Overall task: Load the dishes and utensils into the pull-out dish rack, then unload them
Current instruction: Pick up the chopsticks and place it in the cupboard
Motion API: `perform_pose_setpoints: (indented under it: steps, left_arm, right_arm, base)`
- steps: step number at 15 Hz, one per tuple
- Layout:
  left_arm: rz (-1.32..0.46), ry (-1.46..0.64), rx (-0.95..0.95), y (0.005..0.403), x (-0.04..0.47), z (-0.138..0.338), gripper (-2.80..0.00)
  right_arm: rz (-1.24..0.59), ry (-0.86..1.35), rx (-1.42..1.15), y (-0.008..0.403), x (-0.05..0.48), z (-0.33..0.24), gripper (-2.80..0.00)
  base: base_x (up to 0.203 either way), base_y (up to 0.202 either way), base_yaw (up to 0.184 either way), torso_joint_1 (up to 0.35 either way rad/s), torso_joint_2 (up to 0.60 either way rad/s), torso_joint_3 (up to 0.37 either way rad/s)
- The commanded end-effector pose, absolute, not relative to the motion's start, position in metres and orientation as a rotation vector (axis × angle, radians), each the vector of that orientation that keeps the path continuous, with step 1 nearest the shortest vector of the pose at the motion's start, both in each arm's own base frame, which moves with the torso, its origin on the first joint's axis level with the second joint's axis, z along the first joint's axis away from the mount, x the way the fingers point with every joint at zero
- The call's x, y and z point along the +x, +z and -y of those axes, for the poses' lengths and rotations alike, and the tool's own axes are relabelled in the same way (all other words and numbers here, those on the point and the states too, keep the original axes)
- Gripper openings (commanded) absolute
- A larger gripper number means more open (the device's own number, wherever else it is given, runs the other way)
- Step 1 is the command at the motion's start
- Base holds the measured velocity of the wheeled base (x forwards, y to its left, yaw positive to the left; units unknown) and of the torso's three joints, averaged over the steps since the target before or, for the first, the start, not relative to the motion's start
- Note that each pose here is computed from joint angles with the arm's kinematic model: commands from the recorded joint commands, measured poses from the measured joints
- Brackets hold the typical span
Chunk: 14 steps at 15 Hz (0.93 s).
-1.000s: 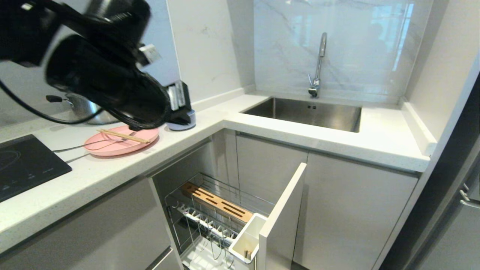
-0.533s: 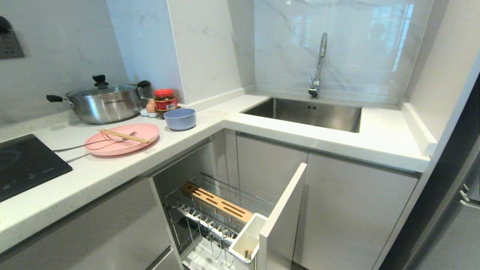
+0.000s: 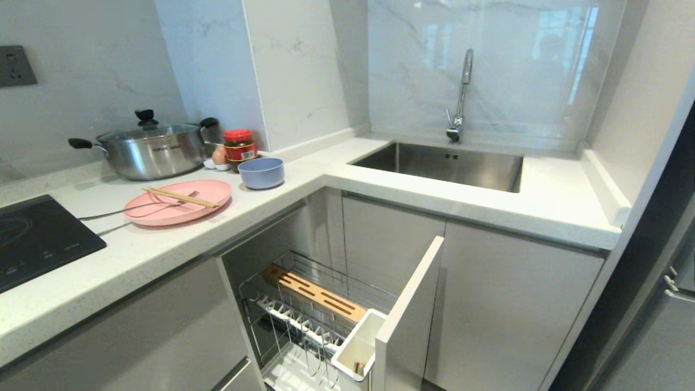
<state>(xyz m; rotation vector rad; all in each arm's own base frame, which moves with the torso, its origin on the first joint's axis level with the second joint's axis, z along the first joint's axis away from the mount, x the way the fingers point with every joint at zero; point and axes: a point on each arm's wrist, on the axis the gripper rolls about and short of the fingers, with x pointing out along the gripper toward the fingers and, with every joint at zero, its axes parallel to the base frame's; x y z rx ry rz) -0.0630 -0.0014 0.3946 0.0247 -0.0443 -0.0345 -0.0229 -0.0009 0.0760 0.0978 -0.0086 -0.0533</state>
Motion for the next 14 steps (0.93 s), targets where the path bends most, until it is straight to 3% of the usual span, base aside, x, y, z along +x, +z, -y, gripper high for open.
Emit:
perform_pose_setpoints:
  steps: [1,9,14]
  left_arm:
    - [0.057,0.04,0.111,0.347,-0.105,0.001,-2.8]
    - [0.025,0.092,0.179,0.207,-0.107,-0.001,-2.8]
    - [0.18,0.08,0.045,0.162,-0.072,-0.001,-2.8]
  right_arm:
    - [0.012,-0.053,0.098,0.076,-0.023,0.001,-2.8]
    - [0.012,-0.053,0.098,0.076,-0.023,0.001,-2.8]
    - [0.012,-0.053,0.098,0.076,-0.023,0.001,-2.8]
  base:
    - [0.0,0.0,0.0,0.0,0.0,0.0]
    - [0.0,0.0,0.0,0.0,0.0,0.0]
    - [0.0,0.0,0.0,0.0,0.0,0.0]
